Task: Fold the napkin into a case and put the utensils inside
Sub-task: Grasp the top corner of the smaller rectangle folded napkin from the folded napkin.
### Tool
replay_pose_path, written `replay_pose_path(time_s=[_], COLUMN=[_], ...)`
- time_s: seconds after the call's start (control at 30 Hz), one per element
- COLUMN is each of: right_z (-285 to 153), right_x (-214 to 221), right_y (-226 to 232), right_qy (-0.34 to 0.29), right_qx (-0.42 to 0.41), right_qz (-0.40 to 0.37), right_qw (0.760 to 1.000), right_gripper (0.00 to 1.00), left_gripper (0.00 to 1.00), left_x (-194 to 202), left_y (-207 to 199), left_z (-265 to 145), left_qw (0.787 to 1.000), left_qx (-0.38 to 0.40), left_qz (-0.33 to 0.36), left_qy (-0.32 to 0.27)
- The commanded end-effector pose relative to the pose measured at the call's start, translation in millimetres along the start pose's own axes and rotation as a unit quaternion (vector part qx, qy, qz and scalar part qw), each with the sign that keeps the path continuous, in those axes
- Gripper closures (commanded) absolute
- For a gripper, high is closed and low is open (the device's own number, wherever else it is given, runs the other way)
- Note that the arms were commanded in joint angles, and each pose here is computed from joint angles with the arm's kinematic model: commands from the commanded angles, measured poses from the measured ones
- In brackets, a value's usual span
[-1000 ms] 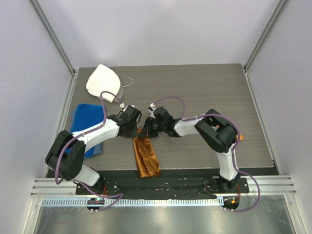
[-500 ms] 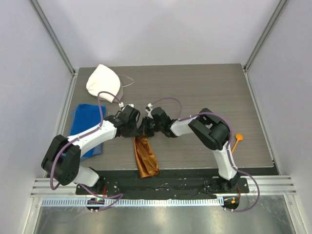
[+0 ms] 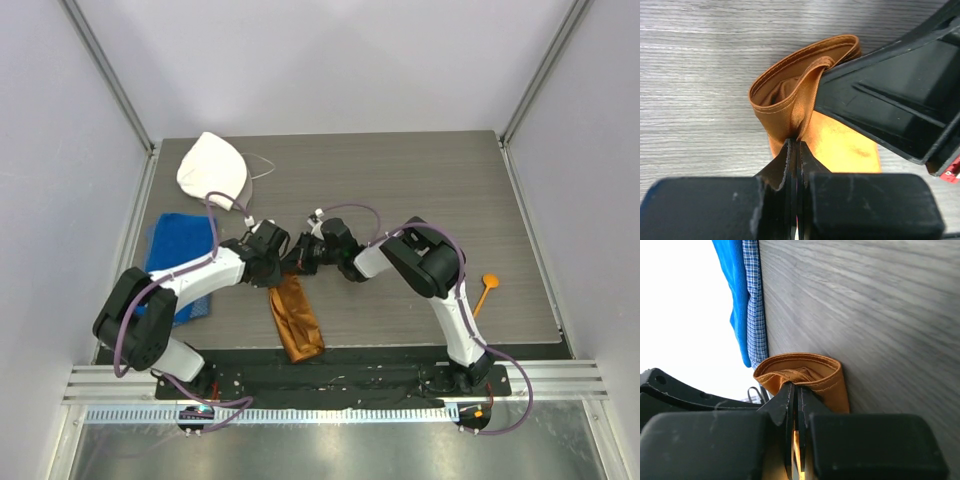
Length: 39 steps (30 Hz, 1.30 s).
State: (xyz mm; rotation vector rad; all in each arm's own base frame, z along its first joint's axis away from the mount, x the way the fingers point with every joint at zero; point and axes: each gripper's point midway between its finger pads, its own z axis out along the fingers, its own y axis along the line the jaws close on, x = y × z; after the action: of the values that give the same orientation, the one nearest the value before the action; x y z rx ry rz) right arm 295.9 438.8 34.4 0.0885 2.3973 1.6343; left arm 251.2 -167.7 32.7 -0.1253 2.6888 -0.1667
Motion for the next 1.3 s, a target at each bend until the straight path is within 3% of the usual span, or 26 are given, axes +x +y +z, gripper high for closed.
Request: replay_pose_path(time_s=[0.0,0.13,0.2,0.37,0.4,0.57,0.8,0.97,1.1,1.27], right_z=[4,3,-1,-9,-11,-11,-15,-27,-46,-80], right_x=[-18,-12,-12,-8,-10,-3,1,2,9,21], right_y=[12,8,10,8,11,12,18,23,22,-2], right_qy=[-0.035,-0.027,-0.03,-0.026,-0.03,-0.02,-0.016,-0.015,-0.004,0.015], right_qx=[-0.031,-0.027,-0.02,0.012,0.013,0.03,0.052,0.071,0.108,0.177], right_qz=[0.026,0.028,0.014,-0.008,-0.016,-0.031,-0.051,-0.081,-0.118,-0.171], right_qw=[0.999,0.999,0.999,1.0,0.999,0.999,0.997,0.994,0.987,0.969], right_gripper=[0.94,0.94,0.94,0.93,0.93,0.93,0.93,0.92,0.89,0.8], left_gripper=[1.0,1.0,0.94,0.64,0.62,0.64,0.8,0.71,0.65,0.74], left_x=[1,-12,-17,-34,-37,-49,-48,-52,-35,0], left_y=[8,5,4,0,1,4,-4,5,15,29], left_z=[8,2,-4,-33,-35,-41,-20,-34,-43,-48], left_qw=[1.0,1.0,0.999,0.998,0.998,0.996,0.997,0.994,0.993,0.991], left_qx=[-0.024,-0.021,-0.016,0.007,0.008,0.018,0.022,0.018,0.016,0.014], left_qz=[-0.009,-0.014,-0.019,-0.035,-0.037,-0.057,-0.063,-0.081,-0.1,-0.127], left_qy=[-0.001,-0.016,-0.024,-0.056,-0.059,-0.068,-0.039,-0.074,-0.066,-0.035])
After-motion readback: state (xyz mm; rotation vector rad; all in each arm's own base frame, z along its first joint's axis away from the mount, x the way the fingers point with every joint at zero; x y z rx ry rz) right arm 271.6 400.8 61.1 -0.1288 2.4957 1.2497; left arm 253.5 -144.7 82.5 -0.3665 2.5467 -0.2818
